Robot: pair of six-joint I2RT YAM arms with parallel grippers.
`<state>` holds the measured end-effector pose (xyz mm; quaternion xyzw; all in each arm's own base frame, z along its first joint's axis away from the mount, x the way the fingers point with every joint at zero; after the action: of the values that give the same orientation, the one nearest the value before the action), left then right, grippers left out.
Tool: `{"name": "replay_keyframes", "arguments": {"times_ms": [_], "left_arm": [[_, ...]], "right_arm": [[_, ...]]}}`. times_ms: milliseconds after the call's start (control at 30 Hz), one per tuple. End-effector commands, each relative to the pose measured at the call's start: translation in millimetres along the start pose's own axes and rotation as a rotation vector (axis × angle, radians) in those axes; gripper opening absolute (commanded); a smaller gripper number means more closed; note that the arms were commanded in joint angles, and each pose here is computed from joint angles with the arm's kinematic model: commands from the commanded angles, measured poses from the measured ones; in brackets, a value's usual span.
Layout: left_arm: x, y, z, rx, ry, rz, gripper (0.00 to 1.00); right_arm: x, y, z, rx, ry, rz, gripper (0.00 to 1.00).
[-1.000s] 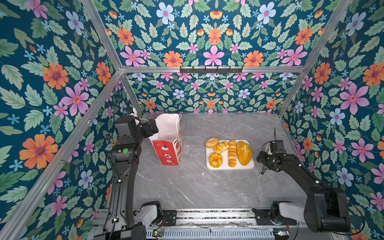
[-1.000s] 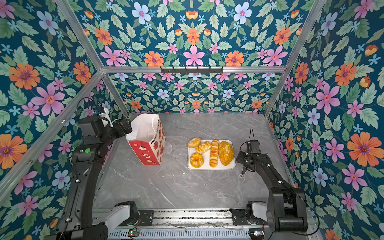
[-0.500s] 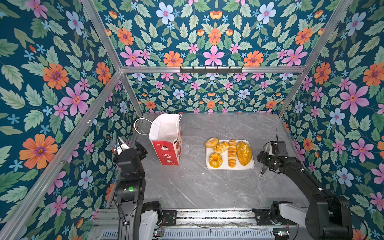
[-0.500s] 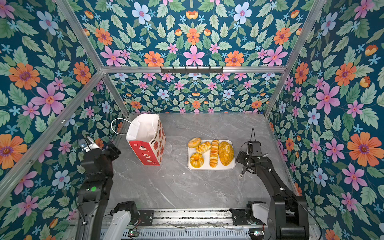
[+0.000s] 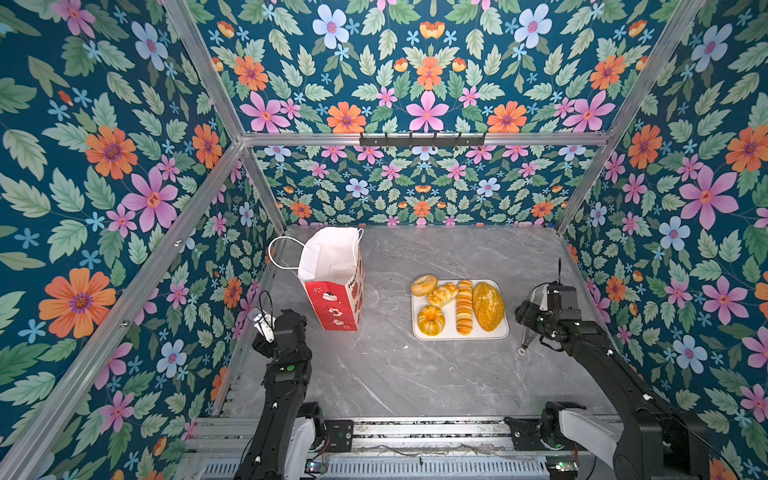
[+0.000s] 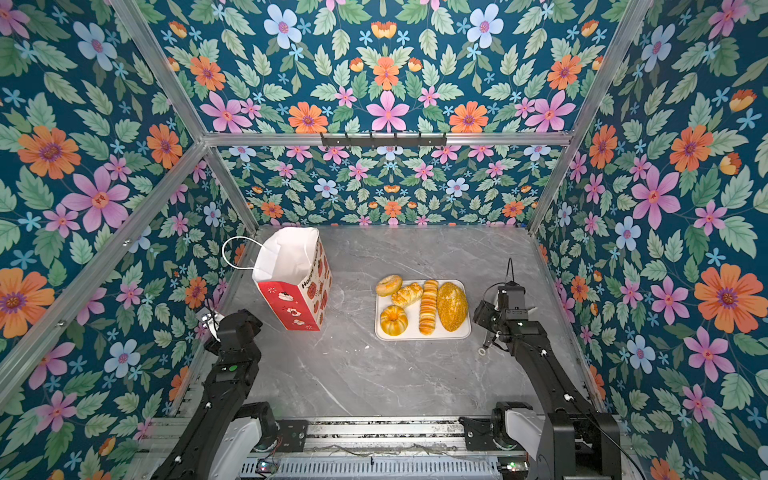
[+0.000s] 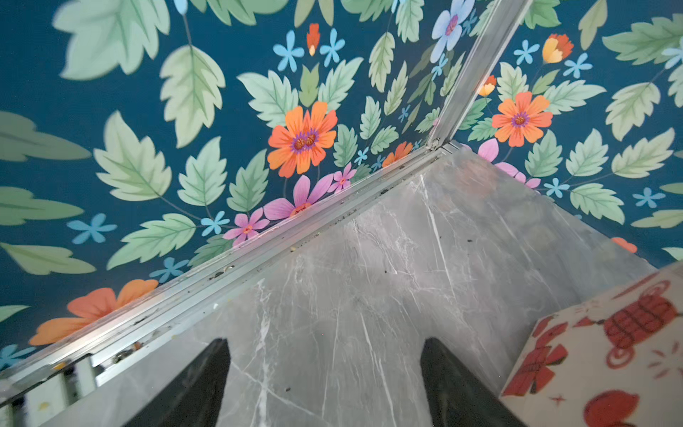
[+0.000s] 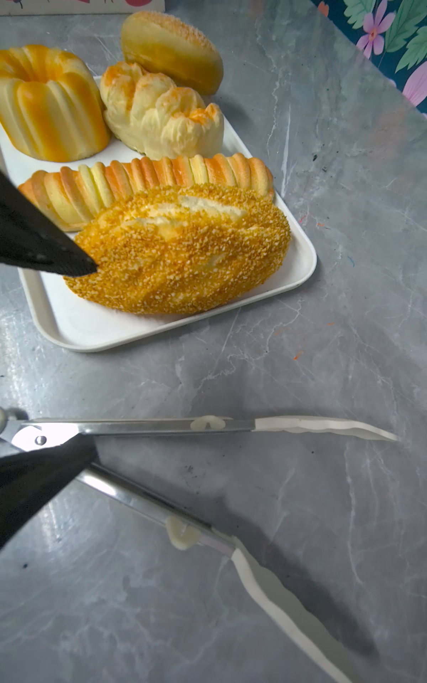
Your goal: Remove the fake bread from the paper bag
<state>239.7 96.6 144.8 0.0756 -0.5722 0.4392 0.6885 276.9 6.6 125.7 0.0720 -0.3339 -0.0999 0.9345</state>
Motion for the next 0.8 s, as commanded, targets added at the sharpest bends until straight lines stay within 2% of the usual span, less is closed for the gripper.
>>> {"name": "replay_keyframes", "arguments": {"times_ms": [0,233,567,767], "left_arm": [[20,-27,1,-0.182,-0.136,0.039,0.86],[-6,-56,-10,-0.372,-0.093,-0.098,0.89],[-28,-83,-19,-0.547,-0.069,-0.172,0.91],[-40,-98,-32,-0.601,-0.047,-0.213,0.94]], "right_arm": [[6,4,2,0.024,-0.041,0.018,0.73],[12,3,8,0.016,-0.082,0.034,0.73],[22,6,12,0.003,-0.154,0.087,0.72],[36,3,16,-0.048,-0.256,0.154,0.72]]}}
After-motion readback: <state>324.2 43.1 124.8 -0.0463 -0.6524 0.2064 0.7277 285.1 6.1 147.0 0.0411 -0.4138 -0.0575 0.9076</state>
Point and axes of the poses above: each gripper's point midway between its finger pads, its own z axis back along the fingers, its own y axis along the line the jaws close on, x = y × z, the point moved 3 cm from there along z, back along the fingers, and after that the axes turned 14 degrees about z, right-handed, at the moved point
